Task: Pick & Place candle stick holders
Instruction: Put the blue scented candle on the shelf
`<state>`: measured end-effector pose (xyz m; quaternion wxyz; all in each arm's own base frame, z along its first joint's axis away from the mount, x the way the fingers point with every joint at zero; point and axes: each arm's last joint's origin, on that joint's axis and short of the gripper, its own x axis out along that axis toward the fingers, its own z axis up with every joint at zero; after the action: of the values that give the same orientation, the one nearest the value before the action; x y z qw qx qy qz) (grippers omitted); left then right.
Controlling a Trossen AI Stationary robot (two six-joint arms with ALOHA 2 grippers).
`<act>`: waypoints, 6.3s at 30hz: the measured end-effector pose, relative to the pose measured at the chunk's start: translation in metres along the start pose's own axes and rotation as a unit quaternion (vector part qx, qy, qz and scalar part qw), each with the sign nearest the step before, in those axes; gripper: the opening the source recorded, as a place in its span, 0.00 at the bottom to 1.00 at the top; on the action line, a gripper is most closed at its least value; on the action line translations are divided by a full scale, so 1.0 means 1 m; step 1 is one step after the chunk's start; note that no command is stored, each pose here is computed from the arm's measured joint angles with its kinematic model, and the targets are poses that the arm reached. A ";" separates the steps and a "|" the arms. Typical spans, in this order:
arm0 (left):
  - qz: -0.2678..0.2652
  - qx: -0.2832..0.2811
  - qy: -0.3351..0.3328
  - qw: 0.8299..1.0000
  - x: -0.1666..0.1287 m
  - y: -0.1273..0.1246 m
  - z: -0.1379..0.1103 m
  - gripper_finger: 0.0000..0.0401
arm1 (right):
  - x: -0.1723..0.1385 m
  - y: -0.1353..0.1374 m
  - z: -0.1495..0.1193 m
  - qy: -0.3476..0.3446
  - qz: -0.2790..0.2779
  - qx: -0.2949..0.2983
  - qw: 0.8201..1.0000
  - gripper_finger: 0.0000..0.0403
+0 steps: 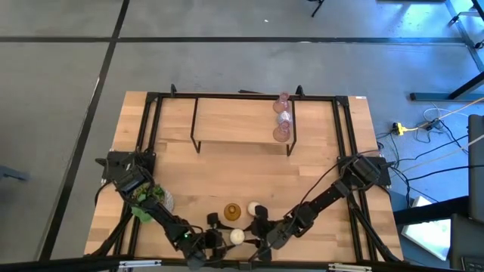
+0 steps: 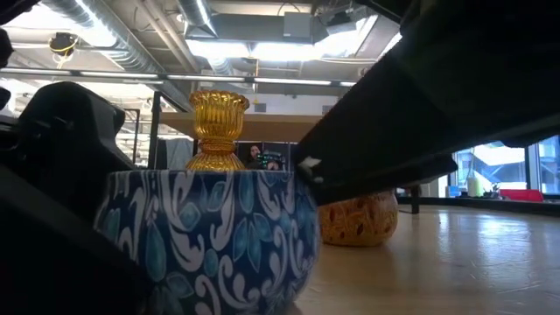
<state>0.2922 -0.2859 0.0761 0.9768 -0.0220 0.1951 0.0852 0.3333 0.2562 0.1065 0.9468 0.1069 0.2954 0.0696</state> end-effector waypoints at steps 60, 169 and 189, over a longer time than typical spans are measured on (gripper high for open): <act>-0.071 -0.013 -0.024 0.997 -0.031 0.003 0.074 0.71 | -0.014 0.032 -0.012 0.000 0.077 -0.003 0.997 0.45; -0.042 0.037 0.045 0.997 0.112 0.433 0.229 0.74 | -0.167 -0.204 -0.072 -0.116 -0.138 -0.036 0.983 0.45; 0.031 0.064 0.113 0.991 0.058 0.437 0.252 0.74 | -0.167 -0.205 -0.075 -0.102 -0.140 -0.016 0.985 0.45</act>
<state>0.3631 0.1721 0.2819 0.9446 0.0376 0.3102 0.1000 0.1685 0.0372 0.0871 0.9740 0.0559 0.2077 -0.0704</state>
